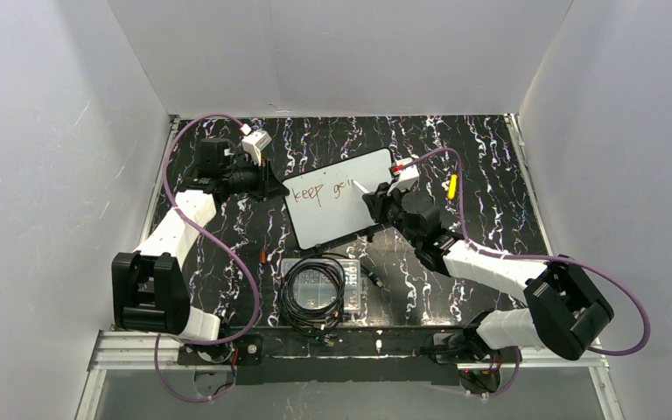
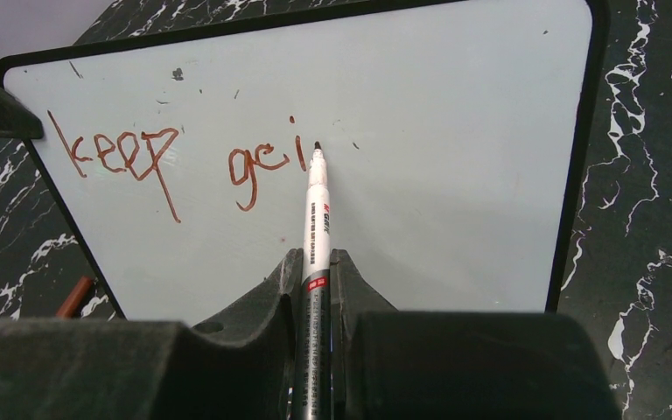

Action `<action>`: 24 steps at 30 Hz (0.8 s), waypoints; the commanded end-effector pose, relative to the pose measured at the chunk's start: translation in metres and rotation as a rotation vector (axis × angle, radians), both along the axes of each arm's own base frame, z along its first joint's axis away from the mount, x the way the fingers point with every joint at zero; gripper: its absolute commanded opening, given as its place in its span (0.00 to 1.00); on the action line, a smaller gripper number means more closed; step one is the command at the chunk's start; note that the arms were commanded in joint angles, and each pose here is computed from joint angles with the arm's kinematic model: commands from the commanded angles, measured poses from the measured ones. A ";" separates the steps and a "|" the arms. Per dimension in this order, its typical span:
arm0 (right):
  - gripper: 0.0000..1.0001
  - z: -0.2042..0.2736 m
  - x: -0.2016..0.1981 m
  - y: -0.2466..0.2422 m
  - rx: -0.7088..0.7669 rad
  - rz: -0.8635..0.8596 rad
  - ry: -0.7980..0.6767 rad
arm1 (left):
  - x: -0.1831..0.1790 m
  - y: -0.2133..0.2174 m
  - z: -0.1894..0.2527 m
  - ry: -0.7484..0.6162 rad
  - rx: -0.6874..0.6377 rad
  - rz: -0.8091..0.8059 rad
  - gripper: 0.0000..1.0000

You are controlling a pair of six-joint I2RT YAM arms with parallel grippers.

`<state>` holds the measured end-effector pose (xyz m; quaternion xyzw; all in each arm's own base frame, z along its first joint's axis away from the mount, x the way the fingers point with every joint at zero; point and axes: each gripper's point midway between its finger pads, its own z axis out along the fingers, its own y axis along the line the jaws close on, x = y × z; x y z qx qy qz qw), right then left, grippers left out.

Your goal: Write a sentence on the whiteboard

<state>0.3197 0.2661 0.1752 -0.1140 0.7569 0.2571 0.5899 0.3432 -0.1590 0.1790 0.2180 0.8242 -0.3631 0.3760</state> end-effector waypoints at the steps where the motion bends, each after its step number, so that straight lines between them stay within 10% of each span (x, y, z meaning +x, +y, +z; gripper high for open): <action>1: 0.01 -0.007 0.001 -0.005 -0.007 -0.023 0.009 | 0.006 0.004 0.023 -0.084 0.012 0.005 0.00; 24: 0.01 0.020 0.005 0.000 0.054 -0.018 -0.050 | 0.005 0.003 0.025 -0.091 0.006 0.000 0.00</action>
